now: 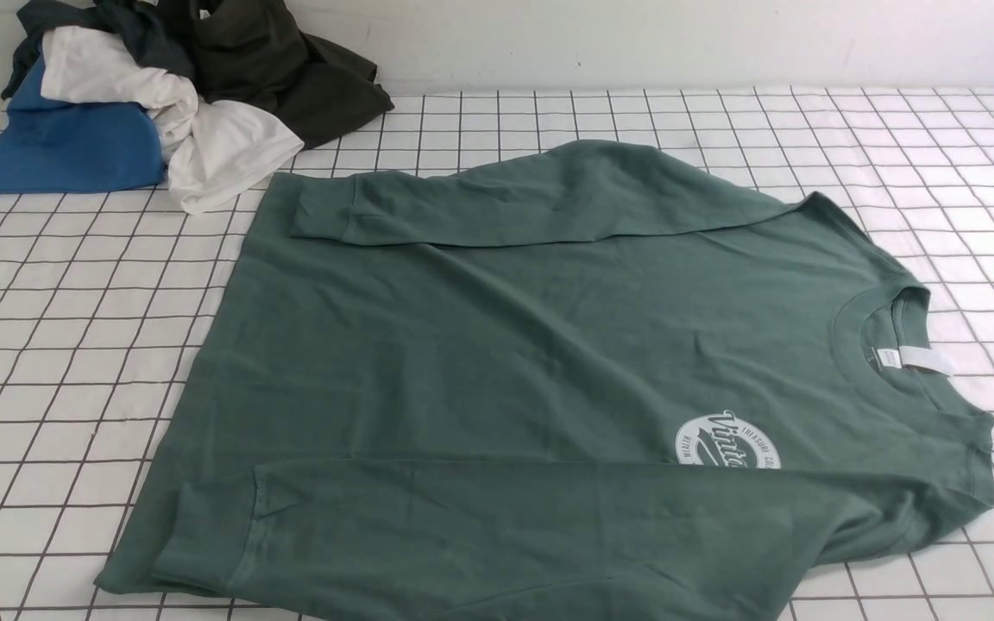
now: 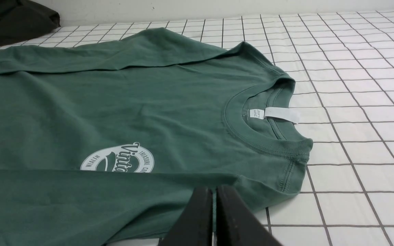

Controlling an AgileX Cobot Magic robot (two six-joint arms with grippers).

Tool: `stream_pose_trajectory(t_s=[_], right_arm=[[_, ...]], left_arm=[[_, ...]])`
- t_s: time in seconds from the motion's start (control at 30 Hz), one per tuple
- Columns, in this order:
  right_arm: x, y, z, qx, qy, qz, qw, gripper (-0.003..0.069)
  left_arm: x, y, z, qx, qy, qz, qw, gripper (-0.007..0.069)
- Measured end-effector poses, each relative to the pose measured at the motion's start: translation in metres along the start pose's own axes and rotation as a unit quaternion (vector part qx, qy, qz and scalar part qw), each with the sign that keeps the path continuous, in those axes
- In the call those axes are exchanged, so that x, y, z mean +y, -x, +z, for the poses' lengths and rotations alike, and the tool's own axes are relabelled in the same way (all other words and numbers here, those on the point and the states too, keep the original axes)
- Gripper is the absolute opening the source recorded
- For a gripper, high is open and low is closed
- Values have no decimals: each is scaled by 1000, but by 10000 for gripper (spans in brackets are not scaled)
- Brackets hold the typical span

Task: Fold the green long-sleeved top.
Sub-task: Use the left arm to clamp the cuff closest to it

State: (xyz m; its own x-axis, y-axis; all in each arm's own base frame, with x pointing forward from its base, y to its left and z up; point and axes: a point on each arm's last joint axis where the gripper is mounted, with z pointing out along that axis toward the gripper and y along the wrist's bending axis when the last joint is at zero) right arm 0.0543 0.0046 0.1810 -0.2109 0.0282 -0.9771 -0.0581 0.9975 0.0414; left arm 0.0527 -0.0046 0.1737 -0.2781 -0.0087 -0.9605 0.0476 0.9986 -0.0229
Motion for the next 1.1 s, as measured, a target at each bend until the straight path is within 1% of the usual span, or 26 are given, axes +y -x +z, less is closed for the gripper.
stream_pose_trajectory(t_s=[0.07, 0.1, 0.13, 0.17, 0.2, 0.23, 0.27, 0.3, 0.33, 0.37, 0.4, 0.43, 0.47, 0.5, 0.53, 0.6, 0.7, 0.8, 0.9, 0.93, 0.97, 1.03, 1.1], right_arm=[[0, 0, 0, 0, 0, 5, 1000, 12], [0, 0, 0, -1, 1, 15, 1000, 12], [0, 0, 0, -1, 3, 32, 999, 12], [1, 0, 0, -1, 3, 33, 999, 12], [1, 0, 0, -2, 7, 63, 998, 12], [2, 1, 0, -2, 14, 102, 995, 12], [4, 0, 0, -2, 21, 148, 989, 12], [4, 1, 0, -3, 22, 157, 987, 12], [6, 2, 0, -9, 38, 249, 968, 12], [7, 4, 0, -14, 48, 306, 951, 12], [7, 4, 0, -14, 48, 310, 949, 12], [8, 7, 0, -26, 61, 385, 920, 12], [8, 10, 0, -38, 66, 424, 903, 12], [8, 11, -1, -44, 70, 449, 890, 12], [7, 13, -1, -52, 72, 466, 880, 12], [7, 14, -1, -59, 74, 478, 873, 12], [6, 15, -1, -65, 72, 468, 878, 12], [5, 16, -1, -74, 70, 459, 883, 12], [4, 17, -1, -79, 68, 451, 886, 12], [4, 17, -1, -80, 67, 446, 889, 12], [4, 17, -1, -82, 67, 445, 889, 12], [4, 18, -2, -87, 65, 413, 904, 12], [5, 30, -6, -104, 66, 370, 921, 12]], left_arm=[[-1, 0, 0, -2, -8, -34, 999, -4], [-4, 1, 0, -6, -21, -91, 996, -4], [-6, 3, 0, -13, -38, -171, 984, -4], [-6, 3, 0, -15, -38, -171, 984, -4], [-9, 6, 0, -24, -60, -274, 960, -4], [-11, 9, -1, -30, -76, -345, 935, -4], [-13, 12, -1, -35, -93, -418, 903, -4], [-13, 13, -2, -35, -99, -440, 892, -4], [-14, 16, -2, -39, -116, -505, 854, -4], [-15, 17, -3, -41, -122, -527, 840, -4], [-15, 18, -3, -41, -125, -535, 835, -4], [-15, 19, -3, -43, -131, -549, 824, -4], [-16, 20, -3, -45, -134, -550, 823, -4], [-16, 20, -3, -47, -135, -549, 824, -4], [-15, 20, -3, -50, -135, -543, 827, -4], [-15, 21, -3, -55, -134, -534, 833, -4], [-15, 21, -4, -56, -134, -518, 843, -4], [-18, 19, -4, -46, -142, -481, 864, -4], [-25, 35, -13, -53, -172, -397, 900, -4], [-27, 44, -18, -65, -183, -370, 908, -4], [-27, 44, -18, -65, -183, -365, 911, -4], [-31, 73, -33, -91, -203, -287, 932, -4], [-34, 94, -36, -75, -202, -236, 947, -4]])
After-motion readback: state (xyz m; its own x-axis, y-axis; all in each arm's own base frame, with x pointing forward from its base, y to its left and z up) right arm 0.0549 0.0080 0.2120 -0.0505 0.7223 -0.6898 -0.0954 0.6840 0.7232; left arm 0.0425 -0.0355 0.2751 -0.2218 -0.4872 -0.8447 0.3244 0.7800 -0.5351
